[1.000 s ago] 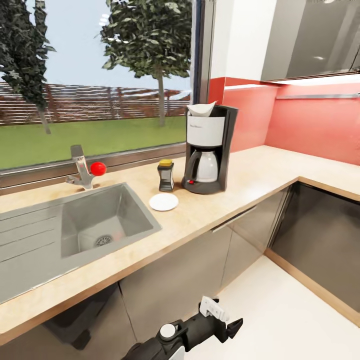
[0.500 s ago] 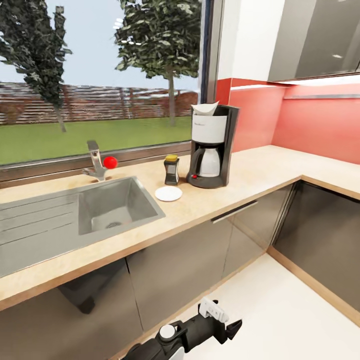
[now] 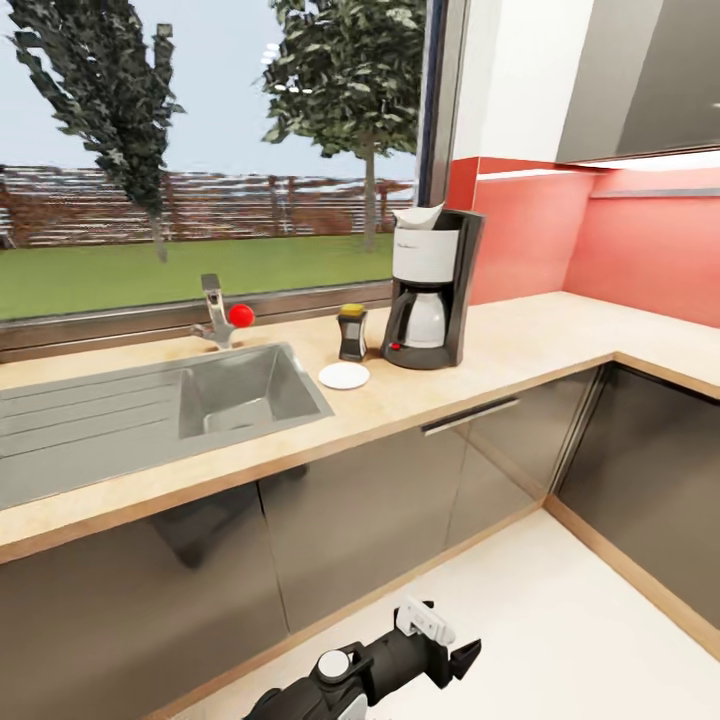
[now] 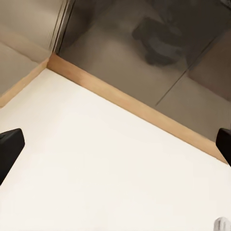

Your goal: Set up a coffee station on the kitchen countertop: keep the coffee maker on the countertop, move the bottle of coffee from the kitchen shelf to the counter next to the coffee maker, place a paper coffee filter on top of the coffee maker, put the saucer next to the coffee maker with the coffee cup on the saucer, and place the electric kettle next to the coffee maker.

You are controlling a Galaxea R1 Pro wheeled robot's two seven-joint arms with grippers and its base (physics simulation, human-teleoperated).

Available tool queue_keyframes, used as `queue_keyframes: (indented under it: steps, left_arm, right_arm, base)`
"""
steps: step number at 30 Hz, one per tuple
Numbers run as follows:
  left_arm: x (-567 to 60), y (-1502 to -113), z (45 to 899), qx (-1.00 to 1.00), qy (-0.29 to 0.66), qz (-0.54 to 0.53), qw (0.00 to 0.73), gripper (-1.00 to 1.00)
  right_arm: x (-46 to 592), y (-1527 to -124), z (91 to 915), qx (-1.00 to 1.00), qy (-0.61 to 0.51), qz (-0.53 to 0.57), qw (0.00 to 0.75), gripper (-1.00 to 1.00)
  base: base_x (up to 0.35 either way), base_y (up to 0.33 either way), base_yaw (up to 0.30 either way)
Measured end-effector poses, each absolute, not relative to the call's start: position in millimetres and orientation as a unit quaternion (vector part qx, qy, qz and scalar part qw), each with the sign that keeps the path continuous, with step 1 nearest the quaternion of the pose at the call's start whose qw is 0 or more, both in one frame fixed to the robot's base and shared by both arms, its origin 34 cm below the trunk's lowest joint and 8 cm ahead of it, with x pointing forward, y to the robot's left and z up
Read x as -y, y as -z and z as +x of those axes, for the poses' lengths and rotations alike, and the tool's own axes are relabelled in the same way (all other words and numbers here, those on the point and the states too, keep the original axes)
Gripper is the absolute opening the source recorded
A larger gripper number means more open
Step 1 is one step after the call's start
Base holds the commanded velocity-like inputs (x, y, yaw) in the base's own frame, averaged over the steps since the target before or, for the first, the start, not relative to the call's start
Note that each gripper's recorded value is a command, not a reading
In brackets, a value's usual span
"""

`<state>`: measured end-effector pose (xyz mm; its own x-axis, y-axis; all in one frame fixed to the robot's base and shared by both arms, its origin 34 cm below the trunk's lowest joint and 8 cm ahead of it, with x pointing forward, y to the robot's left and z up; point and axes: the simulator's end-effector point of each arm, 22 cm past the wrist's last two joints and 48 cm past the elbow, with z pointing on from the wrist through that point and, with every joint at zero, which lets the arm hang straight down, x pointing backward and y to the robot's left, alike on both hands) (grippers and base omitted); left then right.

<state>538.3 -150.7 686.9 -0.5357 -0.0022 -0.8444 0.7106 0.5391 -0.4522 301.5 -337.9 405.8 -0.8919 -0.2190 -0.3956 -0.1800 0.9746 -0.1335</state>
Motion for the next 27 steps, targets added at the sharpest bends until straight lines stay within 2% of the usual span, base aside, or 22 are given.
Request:
queue_keyframes:
  steps: [6, 21, 27]
  left_arm:
    - [149.4, -688.2, 540.9, -0.768, 0.421, 0.227, 0.426, 1.00]
    - [-25.7, -591.9, 566.1, -0.835, 0.293, 0.235, 0.402, 1.00]
    - [-70.7, -554.5, 559.0, -0.865, 0.255, 0.216, 0.374, 1.00]
  right_arm:
    - [336.6, -405.7, 301.3, -0.971, 0.045, -0.104, 0.208, 1.00]
    - [334.8, -405.4, 301.3, -0.971, 0.044, -0.105, 0.208, 1.00]
    - [334.7, -405.4, 301.2, -0.971, 0.044, -0.105, 0.208, 1.00]
  base:
    - [-0.016, -0.027, 0.073]
    - [-0.001, -0.001, 0.004]
    - [0.000, 0.000, 0.000]
